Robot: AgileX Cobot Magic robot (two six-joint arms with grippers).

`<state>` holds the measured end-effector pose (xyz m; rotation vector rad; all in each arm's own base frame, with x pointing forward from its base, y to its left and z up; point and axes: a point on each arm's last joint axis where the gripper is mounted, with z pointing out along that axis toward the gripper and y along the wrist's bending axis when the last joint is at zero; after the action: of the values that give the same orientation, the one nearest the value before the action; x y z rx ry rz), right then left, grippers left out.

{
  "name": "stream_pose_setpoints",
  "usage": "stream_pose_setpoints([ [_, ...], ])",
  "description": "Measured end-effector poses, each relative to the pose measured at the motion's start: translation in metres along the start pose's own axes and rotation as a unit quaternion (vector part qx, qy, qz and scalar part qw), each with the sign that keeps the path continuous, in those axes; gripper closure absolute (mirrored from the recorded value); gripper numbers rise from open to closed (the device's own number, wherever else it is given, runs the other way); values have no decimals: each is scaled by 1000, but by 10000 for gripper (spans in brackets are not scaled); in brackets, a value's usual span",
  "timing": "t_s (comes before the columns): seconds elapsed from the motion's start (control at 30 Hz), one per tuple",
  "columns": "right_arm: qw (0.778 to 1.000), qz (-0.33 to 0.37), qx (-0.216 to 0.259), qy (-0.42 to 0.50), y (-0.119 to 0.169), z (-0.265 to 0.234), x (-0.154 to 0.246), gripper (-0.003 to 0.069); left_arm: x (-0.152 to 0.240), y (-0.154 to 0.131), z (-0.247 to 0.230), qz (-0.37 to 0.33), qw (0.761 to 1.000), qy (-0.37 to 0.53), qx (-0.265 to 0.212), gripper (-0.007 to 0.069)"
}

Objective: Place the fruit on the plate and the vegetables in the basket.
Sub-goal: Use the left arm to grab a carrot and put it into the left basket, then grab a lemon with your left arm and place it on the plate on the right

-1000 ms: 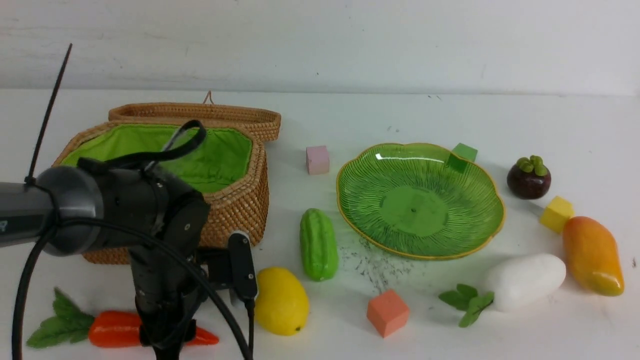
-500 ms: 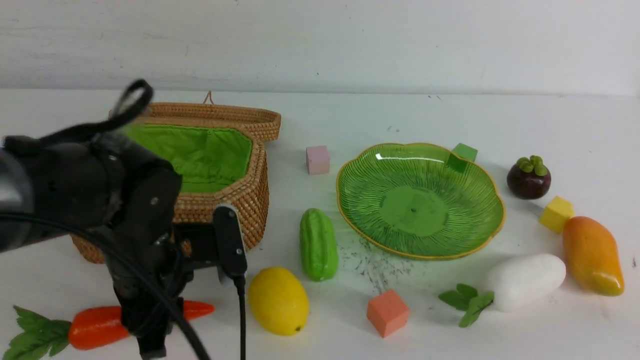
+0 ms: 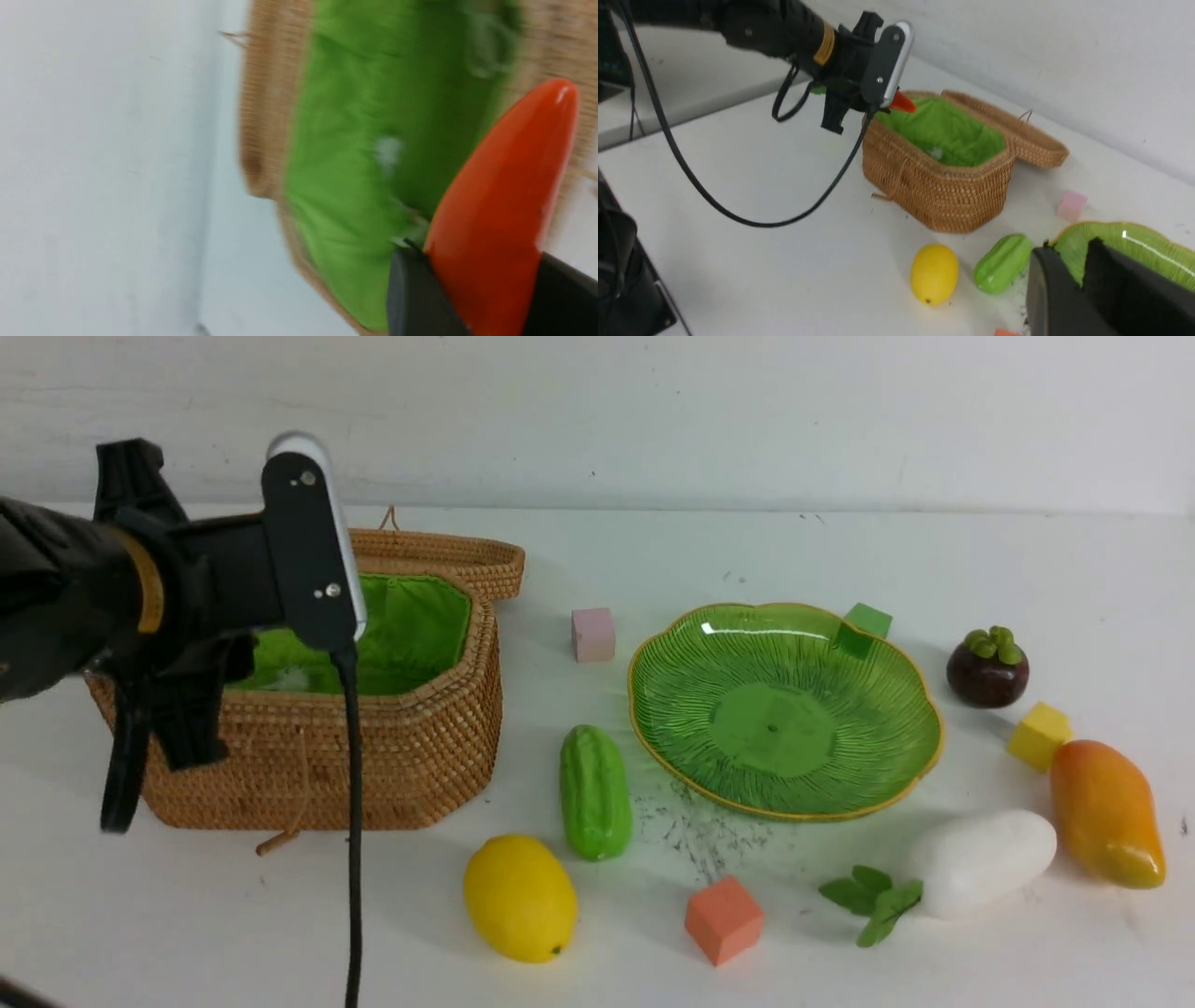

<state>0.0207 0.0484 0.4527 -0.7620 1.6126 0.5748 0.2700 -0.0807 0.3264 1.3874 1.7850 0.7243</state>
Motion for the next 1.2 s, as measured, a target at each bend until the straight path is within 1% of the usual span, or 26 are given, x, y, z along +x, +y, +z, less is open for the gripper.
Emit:
stream_pose_setpoints([
  [0.03,1000,1,2,-4,0,0,-1,531,-1,1,14,2,1000,-9,-11,373],
  [0.1,1000,5,2,-8,0,0,-1,531,-2,-1,29,4,1000,-16,-13,373],
  [0.17,1000,12,2,-8,0,0,-2,531,-4,-6,49,4,1000,-25,-9,373],
  [0.3,1000,26,-2,-4,0,0,-1,528,-8,-14,74,3,1000,-27,2,373],
  [0.43,999,38,-4,-1,1,0,0,526,-11,-13,81,-8,1000,-28,-3,373],
  [0.53,999,42,-5,2,1,0,0,524,-12,-8,81,-10,999,-34,-17,371],
  [0.63,999,42,-5,3,1,0,0,524,-13,-7,81,-11,999,-35,-21,320],
  [0.73,999,43,-5,4,1,0,1,524,-13,-7,80,-22,999,-35,-21,216],
  [0.83,999,44,-5,4,1,0,1,523,-13,-7,80,-32,999,-35,-21,159],
  [0.87,999,44,-5,4,1,0,1,521,-13,-7,80,-44,998,-36,-21,112],
  [0.9,999,44,-5,4,1,0,1,520,-13,-6,79,-50,998,-36,-22,96],
  [0.97,999,44,-6,4,1,0,1,520,-15,-5,74,-73,996,-38,-24,70],
  [1.03,999,44,-7,8,1,0,1,520,-21,-4,61,-111,993,-42,-26,68],
  [1.1,999,44,-9,12,1,0,2,520,-32,-5,44,-159,986,-54,-21,88],
  [1.13,999,44,-9,13,2,0,2,520,-35,-6,40,-164,985,-57,-20,92],
  [1.17,999,44,-11,18,2,0,3,520,-44,-10,27,-213,975,-67,-5,129],
  [1.2,999,44,-12,21,2,0,4,520,-53,-15,12,-260,963,-72,14,184],
])
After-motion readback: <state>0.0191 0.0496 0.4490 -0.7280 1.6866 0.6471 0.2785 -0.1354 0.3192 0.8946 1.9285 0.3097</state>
